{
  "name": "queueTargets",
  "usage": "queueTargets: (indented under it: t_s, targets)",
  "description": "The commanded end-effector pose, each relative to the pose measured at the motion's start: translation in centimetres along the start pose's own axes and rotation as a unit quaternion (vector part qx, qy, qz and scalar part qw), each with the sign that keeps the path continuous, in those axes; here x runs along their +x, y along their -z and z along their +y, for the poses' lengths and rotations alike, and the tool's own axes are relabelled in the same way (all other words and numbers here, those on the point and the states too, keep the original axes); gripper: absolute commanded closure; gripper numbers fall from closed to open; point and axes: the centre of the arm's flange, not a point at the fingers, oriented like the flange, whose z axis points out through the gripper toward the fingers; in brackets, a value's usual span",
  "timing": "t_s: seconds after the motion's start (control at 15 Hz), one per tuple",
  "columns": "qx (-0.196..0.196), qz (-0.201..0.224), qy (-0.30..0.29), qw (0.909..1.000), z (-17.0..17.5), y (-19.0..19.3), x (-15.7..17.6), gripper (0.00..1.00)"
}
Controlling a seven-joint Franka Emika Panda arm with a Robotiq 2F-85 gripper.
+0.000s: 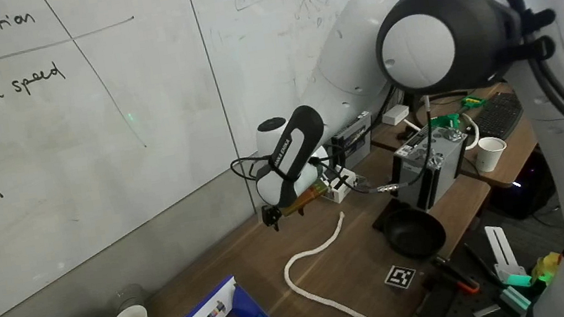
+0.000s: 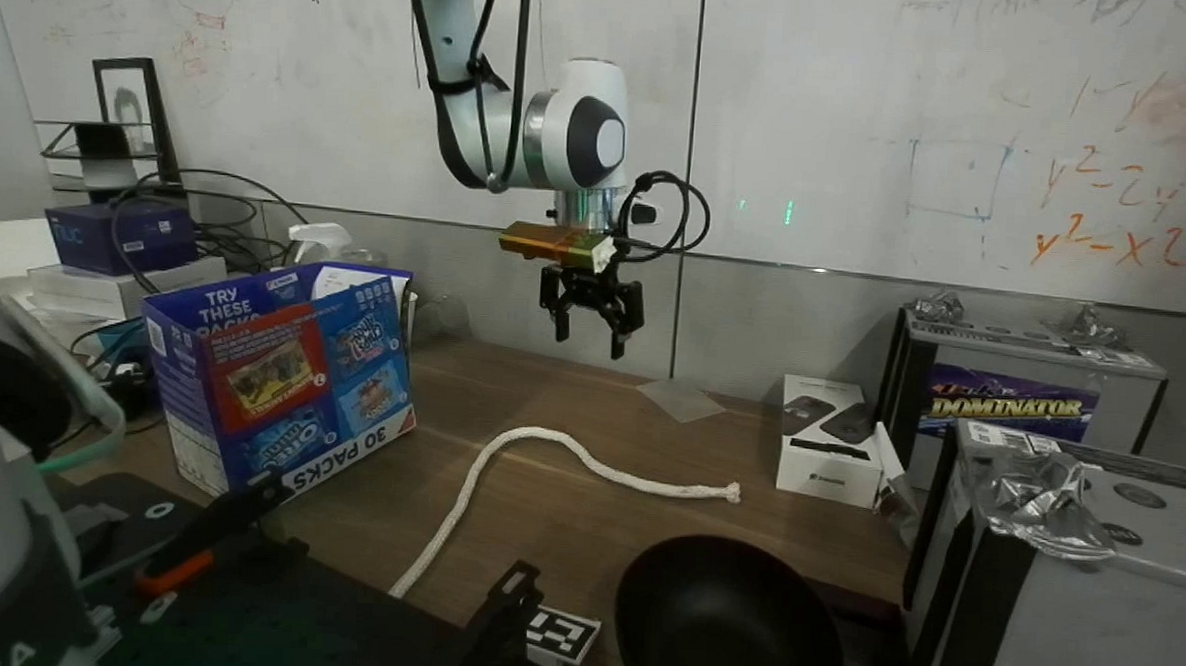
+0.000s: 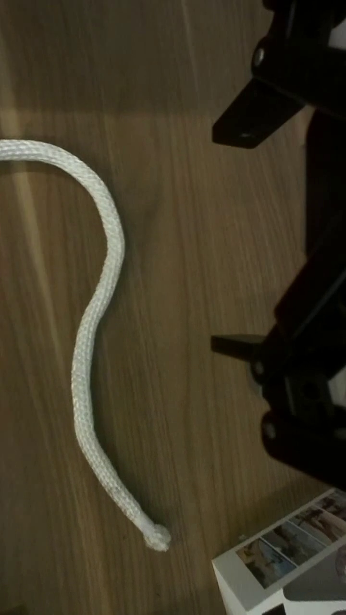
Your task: Put the ropes into the box.
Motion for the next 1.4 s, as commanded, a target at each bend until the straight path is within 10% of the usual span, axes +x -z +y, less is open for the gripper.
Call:
queueTargets:
  t_s: [0.0, 0.53, 0.87, 1.33]
  targets:
    - [-0.014, 0.044, -0.089, 0.9950, -1.2, -2.5, 3.2, 0.00]
    - [-0.087, 0.045, -0.216, 0.9715, -0.9, -6.0, 4.3, 0.00]
    - [-0.032, -0.067, -0.260, 0.9626, -2.6, -5.7, 2.9, 0.00]
    - [0.056, -0.075, -0.354, 0.9306, -0.4, -4.8, 1.9, 0.00]
